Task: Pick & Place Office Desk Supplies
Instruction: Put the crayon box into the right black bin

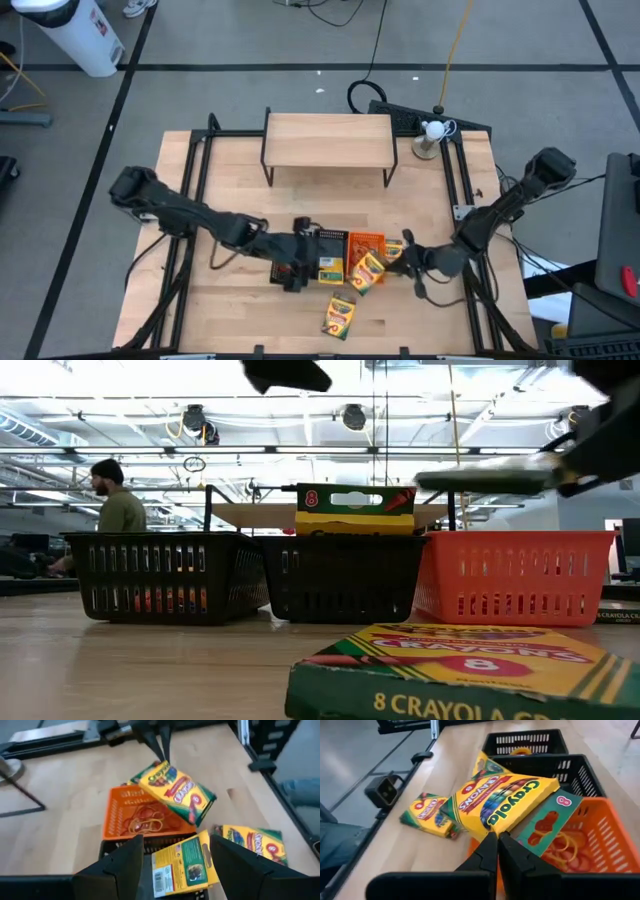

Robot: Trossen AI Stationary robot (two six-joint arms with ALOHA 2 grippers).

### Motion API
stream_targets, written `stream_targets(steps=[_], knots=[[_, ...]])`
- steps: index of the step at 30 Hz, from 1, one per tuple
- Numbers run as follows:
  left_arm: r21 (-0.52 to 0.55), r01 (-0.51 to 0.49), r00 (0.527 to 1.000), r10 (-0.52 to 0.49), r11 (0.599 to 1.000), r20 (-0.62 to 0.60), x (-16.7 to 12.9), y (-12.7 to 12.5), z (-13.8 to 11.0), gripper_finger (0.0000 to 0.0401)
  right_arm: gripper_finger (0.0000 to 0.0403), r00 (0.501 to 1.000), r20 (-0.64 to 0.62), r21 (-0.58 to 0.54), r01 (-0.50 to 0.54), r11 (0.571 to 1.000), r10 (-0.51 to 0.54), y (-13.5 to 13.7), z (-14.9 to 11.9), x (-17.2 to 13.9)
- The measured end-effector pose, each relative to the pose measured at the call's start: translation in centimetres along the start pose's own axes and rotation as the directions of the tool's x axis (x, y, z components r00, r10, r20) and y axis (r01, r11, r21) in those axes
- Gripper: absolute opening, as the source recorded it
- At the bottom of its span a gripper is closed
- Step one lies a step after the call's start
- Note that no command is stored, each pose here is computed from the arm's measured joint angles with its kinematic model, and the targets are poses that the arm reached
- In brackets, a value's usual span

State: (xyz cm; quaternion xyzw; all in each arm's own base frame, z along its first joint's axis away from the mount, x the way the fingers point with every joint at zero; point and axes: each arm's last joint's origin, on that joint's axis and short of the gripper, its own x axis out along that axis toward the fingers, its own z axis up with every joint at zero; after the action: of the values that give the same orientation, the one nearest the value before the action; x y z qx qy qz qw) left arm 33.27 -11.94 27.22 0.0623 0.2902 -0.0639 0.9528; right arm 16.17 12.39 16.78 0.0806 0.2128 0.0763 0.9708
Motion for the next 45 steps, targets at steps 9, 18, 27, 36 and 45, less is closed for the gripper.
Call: stream_targets(steps=[9, 18, 27, 36, 45], knots=[[-0.122, -0.047, 0.987, 0.065, 0.991, 0.145, -2.9, -1.5, -2.6, 0.023, 0.0, 0.992, 0.059, -0.062, -0.11, 0.992, 0.113, -2.4, 2.3, 1.1], [-0.206, -0.111, 0.957, 0.161, 0.972, 0.242, -3.5, -3.4, -3.2, 0.023, 0.0, 0.985, 0.039, -0.062, -0.165, 0.984, 0.167, -5.6, 3.3, 1.9], [-0.247, -0.156, 0.921, 0.232, 0.956, 0.313, -4.0, -3.9, -2.5, 0.023, 0.0, 0.954, 0.025, -0.097, -0.297, 0.95, 0.3, -7.0, 4.1, 2.8], [-0.256, -0.163, 0.917, 0.242, 0.953, 0.316, -4.0, -3.8, -2.5, 0.023, 0.0, 0.927, -0.013, -0.189, -0.37, 0.909, 0.375, -6.7, 6.5, 5.4], [-0.248, -0.165, 0.916, 0.242, 0.954, 0.32, -4.0, -3.8, -2.4, 0.023, 0.0, 0.92, -0.025, -0.16, -0.39, 0.907, 0.391, -9.3, 5.9, 7.6]])
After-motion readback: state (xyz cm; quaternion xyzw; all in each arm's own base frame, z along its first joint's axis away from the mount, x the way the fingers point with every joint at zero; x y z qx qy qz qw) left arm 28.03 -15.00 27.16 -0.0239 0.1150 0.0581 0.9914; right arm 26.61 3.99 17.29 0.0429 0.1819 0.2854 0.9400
